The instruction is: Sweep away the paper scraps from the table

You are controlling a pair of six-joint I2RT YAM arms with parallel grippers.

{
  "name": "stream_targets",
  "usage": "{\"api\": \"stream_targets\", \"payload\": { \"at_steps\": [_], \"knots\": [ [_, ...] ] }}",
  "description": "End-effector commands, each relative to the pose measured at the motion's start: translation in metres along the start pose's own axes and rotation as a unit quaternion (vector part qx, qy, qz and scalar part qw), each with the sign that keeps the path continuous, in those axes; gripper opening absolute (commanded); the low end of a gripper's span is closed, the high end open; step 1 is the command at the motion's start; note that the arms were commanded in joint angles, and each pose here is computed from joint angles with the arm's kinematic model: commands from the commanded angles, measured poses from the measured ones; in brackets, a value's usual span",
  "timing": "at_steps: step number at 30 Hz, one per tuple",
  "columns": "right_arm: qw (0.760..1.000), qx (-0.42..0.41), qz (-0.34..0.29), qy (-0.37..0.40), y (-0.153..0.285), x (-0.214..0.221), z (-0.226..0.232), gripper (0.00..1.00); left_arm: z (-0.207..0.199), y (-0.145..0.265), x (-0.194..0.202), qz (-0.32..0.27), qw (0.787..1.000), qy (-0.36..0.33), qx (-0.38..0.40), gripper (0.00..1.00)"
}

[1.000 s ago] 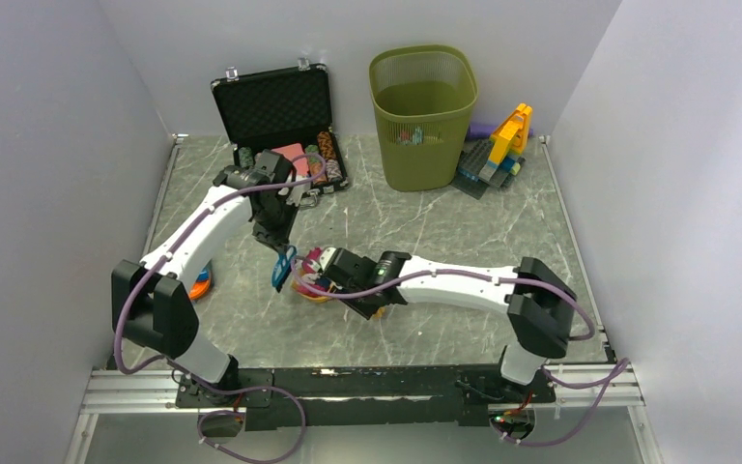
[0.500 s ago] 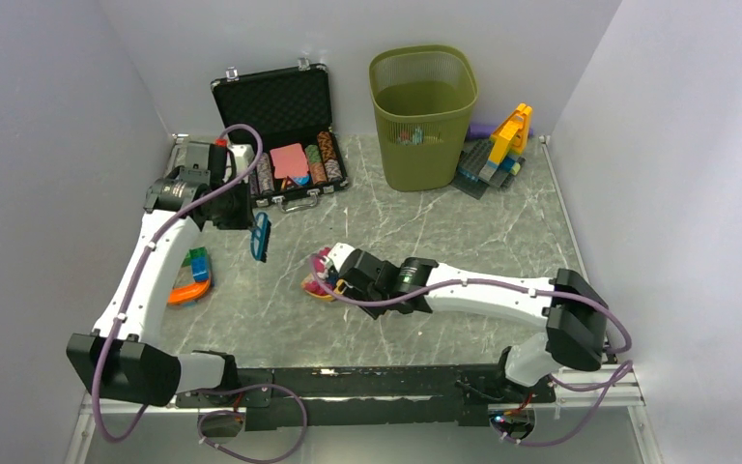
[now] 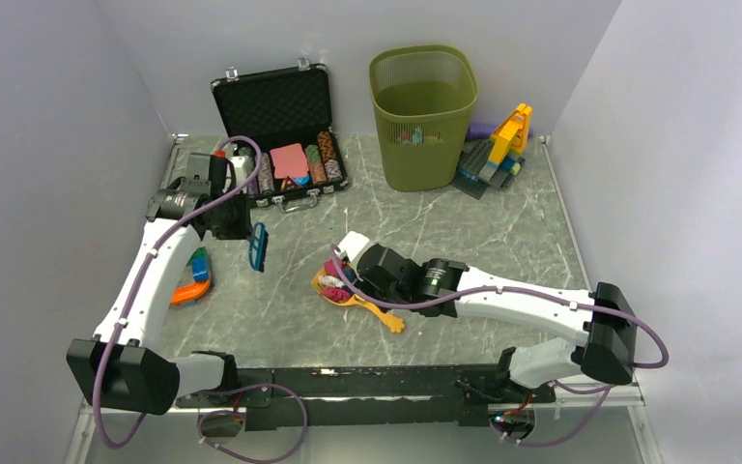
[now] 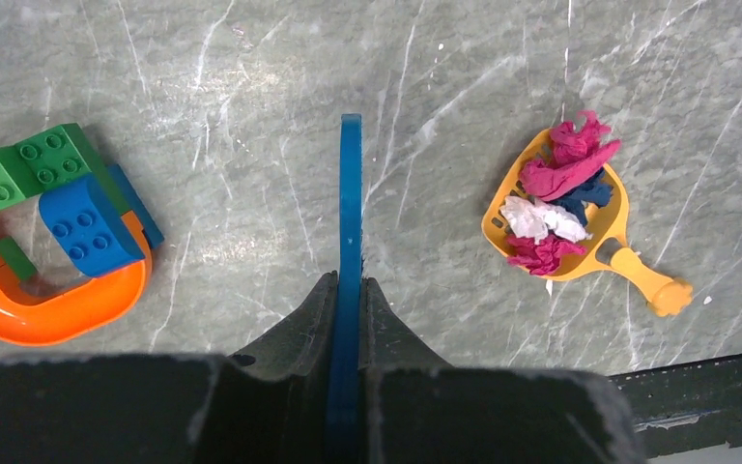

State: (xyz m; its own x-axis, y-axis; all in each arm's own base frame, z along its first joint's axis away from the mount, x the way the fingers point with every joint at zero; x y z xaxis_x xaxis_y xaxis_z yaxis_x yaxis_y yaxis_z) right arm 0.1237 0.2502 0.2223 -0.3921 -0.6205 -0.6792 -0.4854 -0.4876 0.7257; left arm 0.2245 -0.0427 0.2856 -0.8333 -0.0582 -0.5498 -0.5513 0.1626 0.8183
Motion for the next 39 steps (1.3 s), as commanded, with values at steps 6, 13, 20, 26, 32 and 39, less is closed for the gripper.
{"api": "stream_targets", "payload": {
  "at_steps": [6, 13, 20, 26, 32, 39],
  "knots": [
    [0.999, -0.004, 0.007, -0.05, -0.019, 0.025, 0.008, 0.63, 0.0, 0.002, 0.0, -0.023, 1.0, 0.0, 0.009, 0.0],
    [0.997, -0.001, 0.022, -0.078, -0.04, 0.052, 0.013, 0.6, 0.0, -0.002, 0.004, -0.021, 1.0, -0.005, 0.02, 0.0],
    [0.997, 0.014, 0.022, -0.068, -0.051, 0.057, 0.012, 0.7, -0.001, -0.001, 0.003, -0.025, 0.999, -0.007, 0.023, 0.0],
    [0.997, 0.035, 0.035, -0.059, -0.067, 0.057, 0.01, 0.66, -0.001, -0.004, 0.005, -0.024, 0.999, -0.003, 0.028, 0.0],
    [0.996, 0.012, 0.034, -0.087, -0.08, 0.059, 0.0, 0.63, -0.003, -0.003, 0.008, -0.032, 0.999, -0.001, 0.039, 0.0],
    [0.994, -0.012, 0.061, -0.086, -0.09, 0.069, 0.001, 0.54, -0.002, -0.004, 0.01, -0.04, 0.998, -0.003, 0.038, 0.0]
  ]
}}
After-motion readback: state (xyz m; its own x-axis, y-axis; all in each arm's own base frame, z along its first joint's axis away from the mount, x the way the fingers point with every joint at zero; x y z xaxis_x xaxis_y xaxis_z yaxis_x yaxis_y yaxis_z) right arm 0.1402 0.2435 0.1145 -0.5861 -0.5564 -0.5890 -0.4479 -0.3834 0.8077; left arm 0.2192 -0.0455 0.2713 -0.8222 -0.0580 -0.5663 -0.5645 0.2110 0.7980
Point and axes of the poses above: each gripper's point midway between its finger pads, its own y axis back along the fingers, its own z axis along the line the jaws close on, x = y × z, the point moved 10 cm from there along y, back along the fingers, and after that the axes turned 1 degree about y, right-handed, at the moved point
